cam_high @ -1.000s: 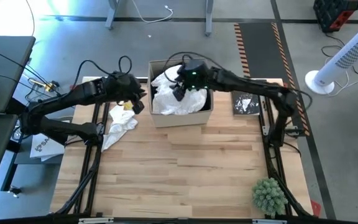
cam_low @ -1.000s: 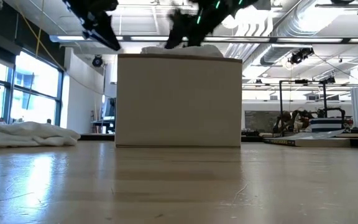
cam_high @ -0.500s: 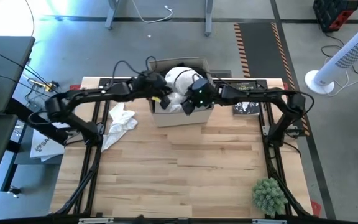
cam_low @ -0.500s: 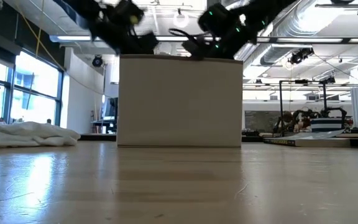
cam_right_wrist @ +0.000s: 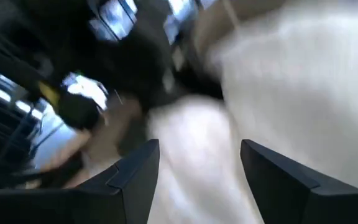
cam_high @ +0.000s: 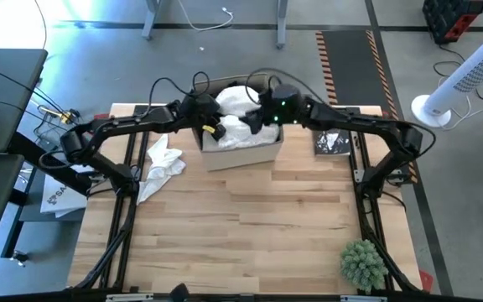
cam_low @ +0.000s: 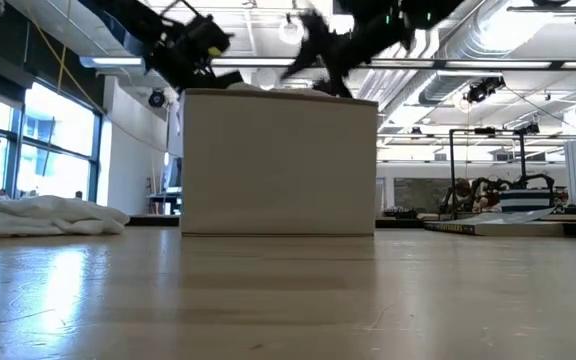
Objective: Sort clothes
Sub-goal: Put the white dress into the laundry bin
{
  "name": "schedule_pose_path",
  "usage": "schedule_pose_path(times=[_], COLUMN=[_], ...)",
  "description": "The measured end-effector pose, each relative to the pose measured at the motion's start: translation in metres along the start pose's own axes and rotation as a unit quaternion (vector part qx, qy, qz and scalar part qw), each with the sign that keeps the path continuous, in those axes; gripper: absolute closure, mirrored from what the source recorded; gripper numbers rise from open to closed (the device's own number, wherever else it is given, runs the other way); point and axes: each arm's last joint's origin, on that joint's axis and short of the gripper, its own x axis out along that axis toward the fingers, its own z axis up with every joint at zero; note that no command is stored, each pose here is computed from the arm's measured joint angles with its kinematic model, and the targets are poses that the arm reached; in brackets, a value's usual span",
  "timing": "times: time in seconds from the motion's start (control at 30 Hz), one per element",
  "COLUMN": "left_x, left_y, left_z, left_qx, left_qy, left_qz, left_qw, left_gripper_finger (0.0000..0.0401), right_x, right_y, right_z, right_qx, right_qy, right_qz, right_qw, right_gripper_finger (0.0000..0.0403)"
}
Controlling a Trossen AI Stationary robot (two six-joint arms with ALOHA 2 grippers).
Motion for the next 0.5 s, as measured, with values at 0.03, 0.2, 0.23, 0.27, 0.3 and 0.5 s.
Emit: schedule_pose_path(times=[0.03,0.2,0.23,0.27,0.3,0.5], left_x=[-0.007,-0.05,-0.058,-0.067,-0.076,-0.13], left_y=[-0.001,-0.005,-0.006,-0.006,-0.006,-0.009], left_z=[0.003,0.022,0.024,0.026,0.028,0.026], left_qx=[0.003,-0.001,-0.001,-0.002,-0.002,0.007], left_qy=[-0.011,-0.087,-0.099,-0.112,-0.124,-0.149], left_qz=[-0.003,-0.02,-0.023,-0.026,-0.029,-0.059], left_qw=[1.0,0.996,0.995,0.993,0.992,0.987], left_gripper_finger=[0.0327,0.0327,0.0327,0.0327,0.0327,0.0327], right_x=[-0.004,-0.003,0.001,0.007,0.016,0.075], right_y=[0.006,0.018,0.015,0.011,0.005,-0.053], right_z=[0.009,0.038,0.042,0.044,0.044,0.019], right_qx=[-0.012,-0.051,-0.054,-0.056,-0.055,-0.031], right_qy=[-0.02,-0.097,-0.104,-0.103,-0.098,0.002], right_qz=[0.0,-0.058,-0.068,-0.075,-0.083,-0.144], right_qw=[1.0,0.992,0.991,0.99,0.99,0.989], right_gripper_finger=[0.0179,0.0179,0.0179,0.0179,0.0179,0.0179])
